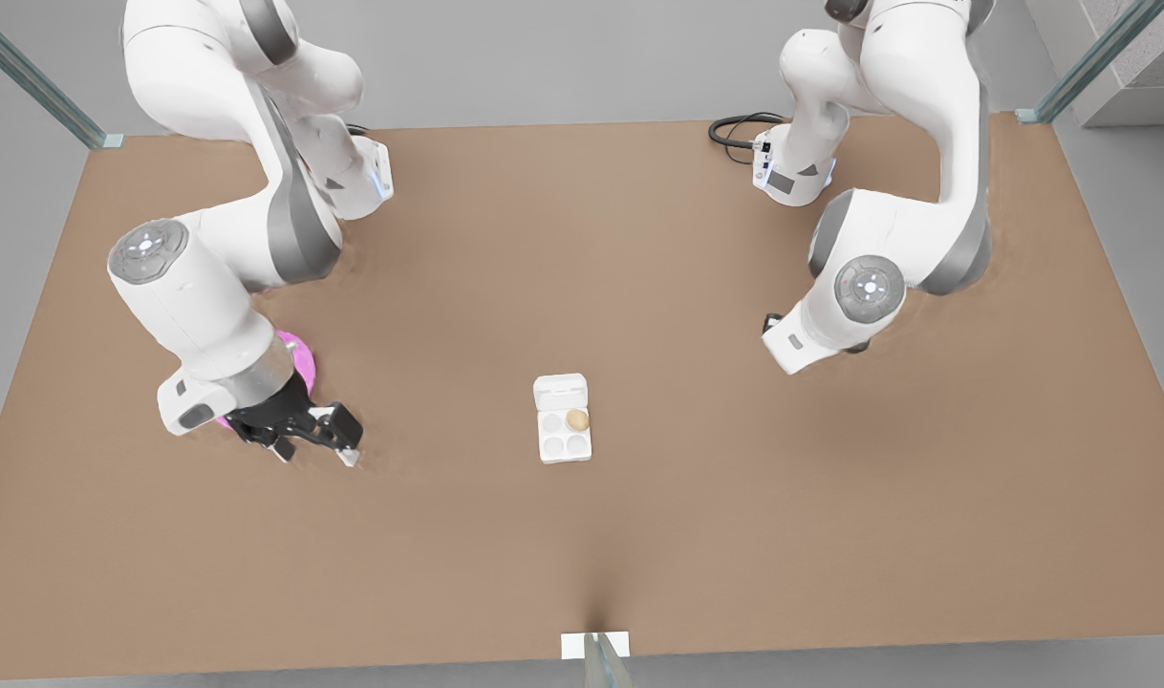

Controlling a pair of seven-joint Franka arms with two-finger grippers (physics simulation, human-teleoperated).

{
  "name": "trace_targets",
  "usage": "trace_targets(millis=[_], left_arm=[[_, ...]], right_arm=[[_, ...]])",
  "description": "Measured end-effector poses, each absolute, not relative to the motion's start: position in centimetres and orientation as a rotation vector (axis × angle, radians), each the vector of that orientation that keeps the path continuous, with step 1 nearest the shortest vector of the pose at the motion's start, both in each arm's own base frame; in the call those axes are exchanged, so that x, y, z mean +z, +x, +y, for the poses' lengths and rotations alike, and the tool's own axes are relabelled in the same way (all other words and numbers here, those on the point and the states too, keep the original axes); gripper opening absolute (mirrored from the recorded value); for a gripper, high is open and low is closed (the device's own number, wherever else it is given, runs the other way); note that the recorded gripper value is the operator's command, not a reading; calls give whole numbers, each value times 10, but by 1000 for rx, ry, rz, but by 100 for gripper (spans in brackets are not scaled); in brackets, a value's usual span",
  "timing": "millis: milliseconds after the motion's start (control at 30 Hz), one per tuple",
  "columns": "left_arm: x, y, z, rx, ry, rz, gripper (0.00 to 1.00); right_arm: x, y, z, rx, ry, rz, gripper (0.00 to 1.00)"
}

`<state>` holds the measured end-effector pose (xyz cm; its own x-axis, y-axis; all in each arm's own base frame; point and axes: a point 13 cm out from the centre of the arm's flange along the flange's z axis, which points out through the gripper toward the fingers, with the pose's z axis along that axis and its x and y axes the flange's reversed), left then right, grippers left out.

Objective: Pack egg into the box and close the box lid

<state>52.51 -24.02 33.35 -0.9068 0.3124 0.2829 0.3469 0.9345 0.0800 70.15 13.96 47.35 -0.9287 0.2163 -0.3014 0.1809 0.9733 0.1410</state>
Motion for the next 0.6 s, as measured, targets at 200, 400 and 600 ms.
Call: trace_targets(millis=[200,400,600], left_arm=[[258,327,-495,-34,-516,-2594,21],[155,386,-548,118,56,-2765,21],[117,439,-560,172,373,-2926,21]], right_arm=[[474,617,26,-4,391,3076,100],[458,588,35,-34,268,3234,100],[455,581,43,-30,163,3288,100]])
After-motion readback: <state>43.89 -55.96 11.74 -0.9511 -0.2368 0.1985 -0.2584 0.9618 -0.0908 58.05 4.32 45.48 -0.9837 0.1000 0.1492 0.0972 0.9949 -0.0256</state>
